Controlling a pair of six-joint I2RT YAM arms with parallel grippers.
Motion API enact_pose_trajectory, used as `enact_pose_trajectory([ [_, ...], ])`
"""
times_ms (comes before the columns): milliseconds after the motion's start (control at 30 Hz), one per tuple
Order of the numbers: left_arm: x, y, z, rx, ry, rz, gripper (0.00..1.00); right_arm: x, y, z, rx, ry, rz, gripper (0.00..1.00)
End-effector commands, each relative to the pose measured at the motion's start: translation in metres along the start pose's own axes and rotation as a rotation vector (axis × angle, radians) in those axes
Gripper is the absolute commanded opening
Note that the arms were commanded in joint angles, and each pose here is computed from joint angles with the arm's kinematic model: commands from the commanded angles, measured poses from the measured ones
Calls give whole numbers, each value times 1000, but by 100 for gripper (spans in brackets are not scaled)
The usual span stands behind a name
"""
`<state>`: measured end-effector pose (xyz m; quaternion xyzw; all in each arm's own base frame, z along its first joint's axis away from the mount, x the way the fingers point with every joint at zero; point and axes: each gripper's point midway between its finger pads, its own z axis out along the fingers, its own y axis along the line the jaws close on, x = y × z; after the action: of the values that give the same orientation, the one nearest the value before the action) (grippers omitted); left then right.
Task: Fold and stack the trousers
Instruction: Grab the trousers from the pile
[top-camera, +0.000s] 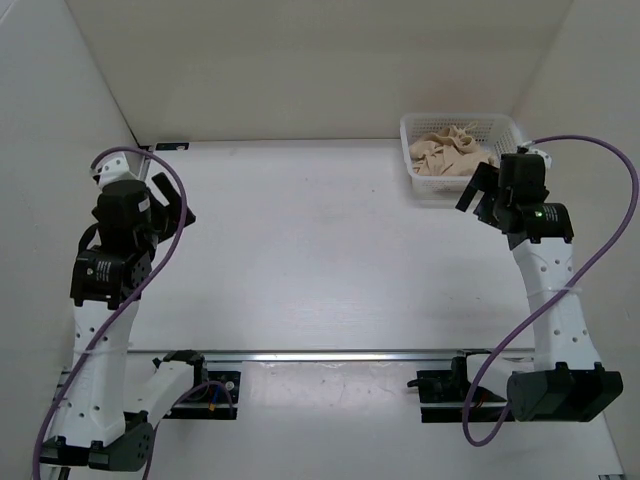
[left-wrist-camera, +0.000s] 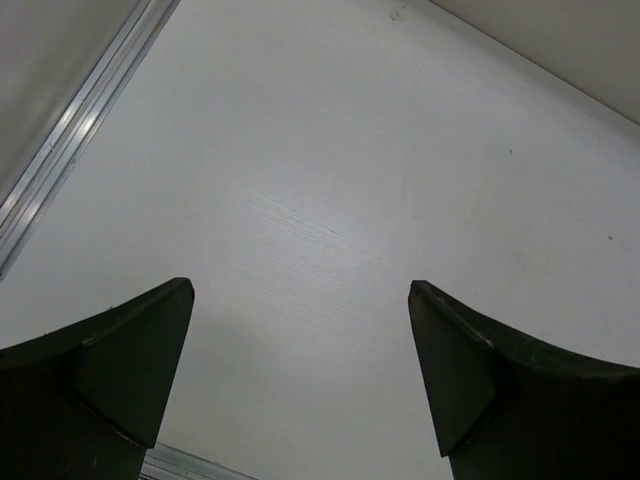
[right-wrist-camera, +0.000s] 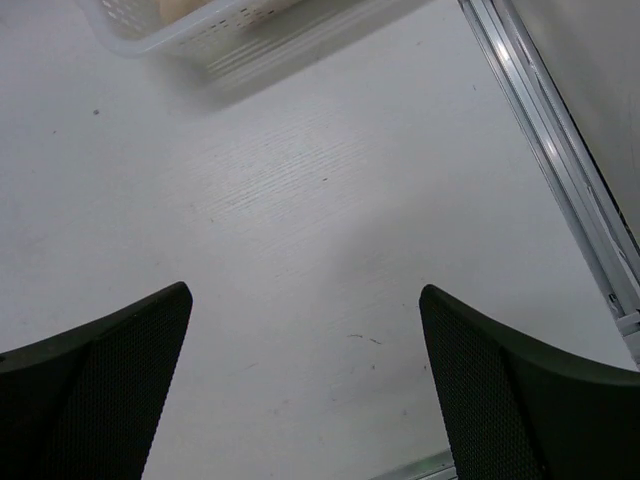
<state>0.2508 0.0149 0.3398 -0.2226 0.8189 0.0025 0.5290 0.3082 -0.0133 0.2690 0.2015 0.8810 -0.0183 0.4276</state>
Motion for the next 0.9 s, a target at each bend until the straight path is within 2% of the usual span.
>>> enact_pose_trajectory([
  [0, -2, -3, 9, -10, -3, -23, 100, 2, 3, -6, -19, -13, -13, 99],
  [300, 8, -18, 20, 51, 73, 13, 100, -15, 14, 19, 8, 30, -54, 99],
  [367, 11, -19, 24, 46, 85, 17, 100, -36, 16, 22, 31, -6, -58, 99],
  [400, 13, -20, 28, 40, 99, 21, 100, -37, 19, 40, 53, 24, -79, 99],
  [467, 18, -20, 36, 29, 122, 39, 100, -66, 28, 41, 64, -1, -74, 99],
  [500, 19, -20, 39, 25, 132, 42, 100, -65, 33, 66, 94, 42, -89, 99],
  [533, 20, -23, 43, 29, 145, 44, 100, -94, 44, 62, 72, -17, -70, 99],
  [633, 23, -26, 52, 17, 169, 43, 100, -108, 60, 110, 82, 7, -123, 99],
  [667, 21, -27, 54, 18, 169, 52, 100, -135, 69, 101, 62, -48, -117, 99],
  [700, 23, -27, 57, 14, 179, 55, 100, -126, 73, 135, 79, 1, -160, 99],
  [867, 23, -33, 70, 2, 203, 54, 100, -146, 78, 193, 89, -41, -164, 99],
])
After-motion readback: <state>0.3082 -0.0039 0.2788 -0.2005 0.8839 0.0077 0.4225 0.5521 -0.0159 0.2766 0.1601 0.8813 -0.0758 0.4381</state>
